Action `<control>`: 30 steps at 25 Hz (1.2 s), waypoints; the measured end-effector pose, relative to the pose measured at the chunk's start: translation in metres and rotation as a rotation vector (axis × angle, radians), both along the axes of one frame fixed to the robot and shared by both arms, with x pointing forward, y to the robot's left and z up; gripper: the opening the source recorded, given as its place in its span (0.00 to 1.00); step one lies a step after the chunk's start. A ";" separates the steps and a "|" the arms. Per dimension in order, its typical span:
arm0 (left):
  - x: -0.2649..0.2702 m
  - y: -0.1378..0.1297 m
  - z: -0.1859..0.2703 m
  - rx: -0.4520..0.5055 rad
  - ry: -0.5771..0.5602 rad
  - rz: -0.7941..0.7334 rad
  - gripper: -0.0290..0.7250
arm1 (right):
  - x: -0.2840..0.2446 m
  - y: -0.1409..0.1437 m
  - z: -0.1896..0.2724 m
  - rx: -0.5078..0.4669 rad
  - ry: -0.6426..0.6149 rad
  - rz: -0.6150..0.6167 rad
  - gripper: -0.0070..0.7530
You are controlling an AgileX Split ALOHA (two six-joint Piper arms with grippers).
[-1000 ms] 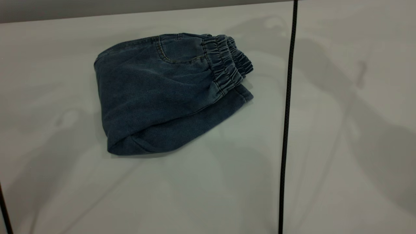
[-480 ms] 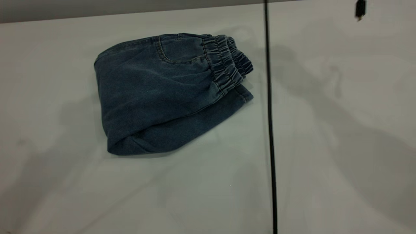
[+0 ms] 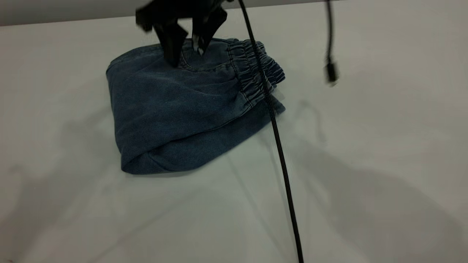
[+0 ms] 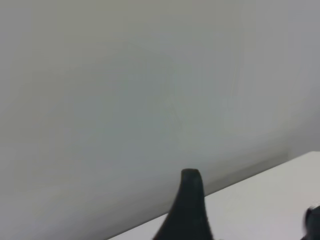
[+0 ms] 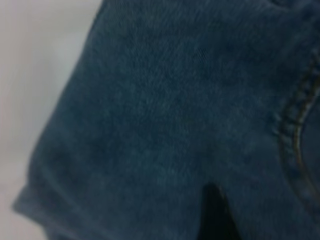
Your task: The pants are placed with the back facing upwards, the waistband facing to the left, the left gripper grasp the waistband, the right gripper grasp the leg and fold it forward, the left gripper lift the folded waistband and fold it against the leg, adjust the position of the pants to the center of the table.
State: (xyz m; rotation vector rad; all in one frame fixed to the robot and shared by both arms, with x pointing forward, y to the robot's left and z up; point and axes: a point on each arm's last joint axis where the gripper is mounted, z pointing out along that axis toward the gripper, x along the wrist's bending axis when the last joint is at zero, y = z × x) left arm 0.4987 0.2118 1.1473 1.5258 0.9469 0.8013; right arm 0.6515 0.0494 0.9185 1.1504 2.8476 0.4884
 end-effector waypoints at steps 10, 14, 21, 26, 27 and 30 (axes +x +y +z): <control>-0.001 -0.002 0.000 0.021 -0.010 -0.026 0.81 | 0.005 -0.013 -0.071 -0.194 0.045 -0.054 0.51; -0.001 -0.003 0.000 0.021 -0.009 -0.038 0.81 | 0.004 -0.012 -0.076 -0.197 0.061 -0.056 0.51; -0.002 -0.005 0.000 0.020 -0.007 -0.061 0.81 | 0.003 -0.013 -0.078 -0.182 0.103 -0.239 0.51; -0.003 -0.005 0.000 0.017 -0.005 -0.069 0.81 | 0.003 -0.014 -0.079 -0.173 0.130 -0.413 0.51; -0.003 -0.006 0.000 0.017 -0.004 -0.076 0.81 | 0.003 -0.015 -0.080 -0.172 0.133 -0.447 0.51; -0.004 -0.007 0.000 0.015 -0.002 -0.090 0.81 | 0.003 -0.015 -0.080 -0.162 0.144 -0.547 0.51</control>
